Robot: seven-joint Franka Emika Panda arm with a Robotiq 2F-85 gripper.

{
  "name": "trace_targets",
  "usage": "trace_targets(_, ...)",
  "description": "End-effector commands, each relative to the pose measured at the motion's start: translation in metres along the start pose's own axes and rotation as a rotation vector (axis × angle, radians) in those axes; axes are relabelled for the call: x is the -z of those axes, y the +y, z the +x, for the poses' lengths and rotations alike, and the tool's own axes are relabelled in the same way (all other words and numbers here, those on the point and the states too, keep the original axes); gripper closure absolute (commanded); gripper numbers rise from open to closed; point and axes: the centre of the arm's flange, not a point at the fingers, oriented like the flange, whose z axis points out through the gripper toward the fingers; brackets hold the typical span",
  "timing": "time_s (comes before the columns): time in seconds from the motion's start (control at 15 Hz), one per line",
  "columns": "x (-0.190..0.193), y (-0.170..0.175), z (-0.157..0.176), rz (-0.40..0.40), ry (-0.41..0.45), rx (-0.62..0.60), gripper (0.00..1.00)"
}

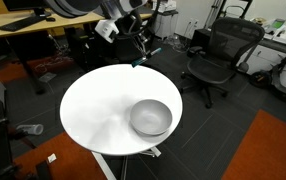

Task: Put the marker in the bowl

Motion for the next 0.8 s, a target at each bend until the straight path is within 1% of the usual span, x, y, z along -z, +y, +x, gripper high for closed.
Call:
trace_targets(0.0,0.008,0.044,0.000,-0.040,-0.032,-0.113,0.95)
trace_targets(0.2,-0.004,0.081,0.000,-0.059,-0.091,-0.182,0.95)
trace_targets(0.4,-0.018,0.108,-0.008,-0.077,-0.154,-0.241,0.95)
trace_targets(0.53,-0.026,0.119,-0.013,-0.077,-0.189,-0.274,0.95)
trace_targets(0.73,-0.039,0.126,-0.023,-0.066,-0.253,-0.296,0.95)
